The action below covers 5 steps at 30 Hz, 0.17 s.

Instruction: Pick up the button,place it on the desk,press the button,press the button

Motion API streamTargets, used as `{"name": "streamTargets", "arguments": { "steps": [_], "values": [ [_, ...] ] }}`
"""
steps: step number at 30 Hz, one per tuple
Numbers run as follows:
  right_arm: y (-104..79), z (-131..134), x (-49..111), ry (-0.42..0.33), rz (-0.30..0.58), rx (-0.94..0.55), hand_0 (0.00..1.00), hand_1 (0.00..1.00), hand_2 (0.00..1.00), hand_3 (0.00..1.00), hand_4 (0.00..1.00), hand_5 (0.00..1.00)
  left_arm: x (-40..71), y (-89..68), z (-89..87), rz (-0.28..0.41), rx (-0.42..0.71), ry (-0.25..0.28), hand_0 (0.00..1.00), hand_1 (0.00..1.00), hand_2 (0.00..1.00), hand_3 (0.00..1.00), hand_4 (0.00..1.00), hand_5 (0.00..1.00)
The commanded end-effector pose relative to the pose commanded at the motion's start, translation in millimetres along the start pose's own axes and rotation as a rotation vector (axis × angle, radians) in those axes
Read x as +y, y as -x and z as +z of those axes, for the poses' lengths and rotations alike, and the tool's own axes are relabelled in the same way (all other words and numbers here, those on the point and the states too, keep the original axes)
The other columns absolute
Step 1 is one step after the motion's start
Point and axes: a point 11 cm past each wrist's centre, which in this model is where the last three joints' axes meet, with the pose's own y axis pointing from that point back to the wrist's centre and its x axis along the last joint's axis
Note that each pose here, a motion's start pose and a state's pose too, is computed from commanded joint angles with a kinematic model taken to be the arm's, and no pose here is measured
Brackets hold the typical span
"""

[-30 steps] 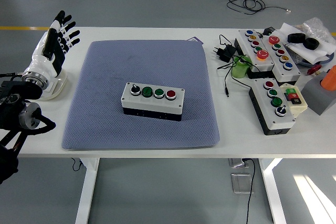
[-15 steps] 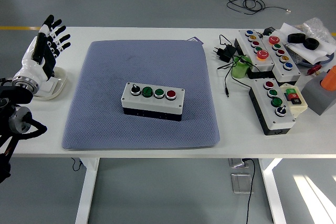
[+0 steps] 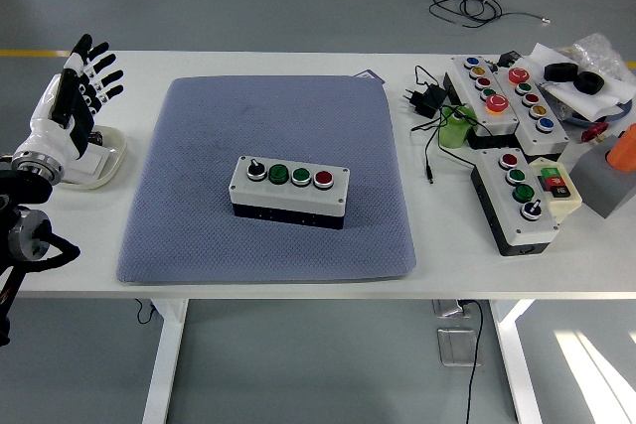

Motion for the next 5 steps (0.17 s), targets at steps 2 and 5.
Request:
{"name": "streamTargets", "arguments": {
  "steps": [2,5],
  "values": [
    [-0.4,1.7,-0.2,0.004,0.001,0.005,0.787,0.797,0.817,0.751,0.412,0.479,1.1,-0.7,-2.0,0.001,-0.006,-0.005,0.856,0.881,0.940,0.931,0.699,0.998],
    [0.1,4.1,-0.4,0.010,0.000,0.010,0.787,0.797,0.817,0.751,0.412,0.479,2.1,-1.1,-3.2,0.002,-0.012,-0.009,0.856,0.881,0.940,0.931,0.699,0.998]
  ]
}}
